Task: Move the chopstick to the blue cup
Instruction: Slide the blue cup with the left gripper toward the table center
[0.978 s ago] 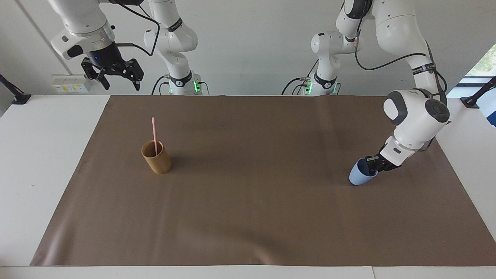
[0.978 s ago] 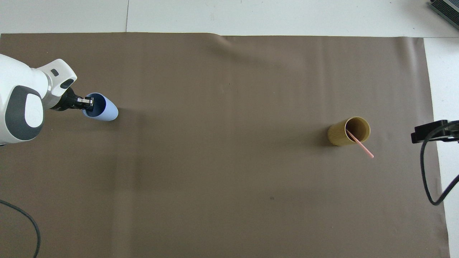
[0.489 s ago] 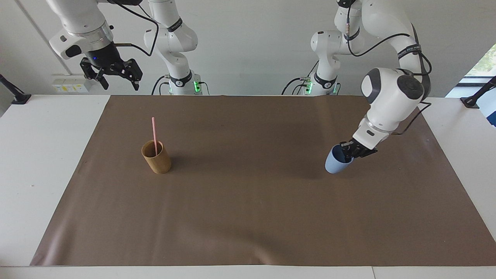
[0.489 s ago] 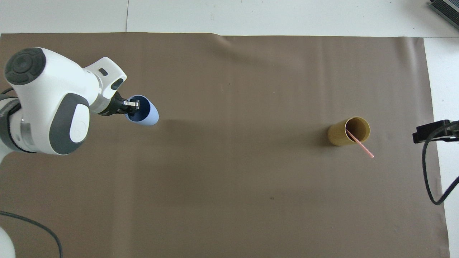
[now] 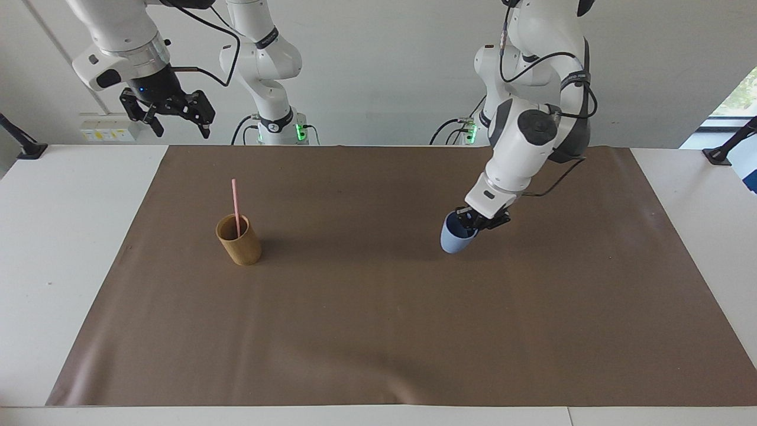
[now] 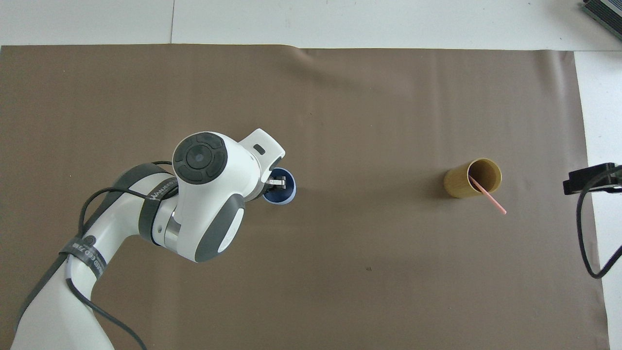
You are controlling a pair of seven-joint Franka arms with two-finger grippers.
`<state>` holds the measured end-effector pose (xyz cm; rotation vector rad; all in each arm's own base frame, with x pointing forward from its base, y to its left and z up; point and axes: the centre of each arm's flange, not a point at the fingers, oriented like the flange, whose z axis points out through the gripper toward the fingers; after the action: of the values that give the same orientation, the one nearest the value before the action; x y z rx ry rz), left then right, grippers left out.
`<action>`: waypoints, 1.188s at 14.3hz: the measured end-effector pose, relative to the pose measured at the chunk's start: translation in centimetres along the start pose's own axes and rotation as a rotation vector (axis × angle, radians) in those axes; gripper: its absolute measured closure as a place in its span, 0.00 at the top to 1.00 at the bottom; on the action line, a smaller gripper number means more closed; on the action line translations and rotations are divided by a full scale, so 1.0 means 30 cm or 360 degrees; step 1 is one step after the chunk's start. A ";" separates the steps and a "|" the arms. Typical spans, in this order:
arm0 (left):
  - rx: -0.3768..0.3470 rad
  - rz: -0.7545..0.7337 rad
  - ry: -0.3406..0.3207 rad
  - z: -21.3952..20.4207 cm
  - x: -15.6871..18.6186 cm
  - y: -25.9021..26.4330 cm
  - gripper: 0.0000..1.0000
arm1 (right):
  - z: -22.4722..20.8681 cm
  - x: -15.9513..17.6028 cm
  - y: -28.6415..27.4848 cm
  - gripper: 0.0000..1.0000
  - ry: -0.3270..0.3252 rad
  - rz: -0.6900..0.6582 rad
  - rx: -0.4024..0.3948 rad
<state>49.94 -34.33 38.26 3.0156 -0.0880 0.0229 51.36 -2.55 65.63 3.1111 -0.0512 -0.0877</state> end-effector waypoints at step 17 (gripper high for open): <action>0.0000 0.0060 0.0101 -0.053 -0.057 0.064 1.00 | 0.041 0.062 -0.013 1.00 0.0102 0.0045 0.0004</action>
<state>48.10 -35.94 40.05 3.0099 -0.1383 0.1218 53.17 -2.24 64.29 3.1119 -0.0941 0.0127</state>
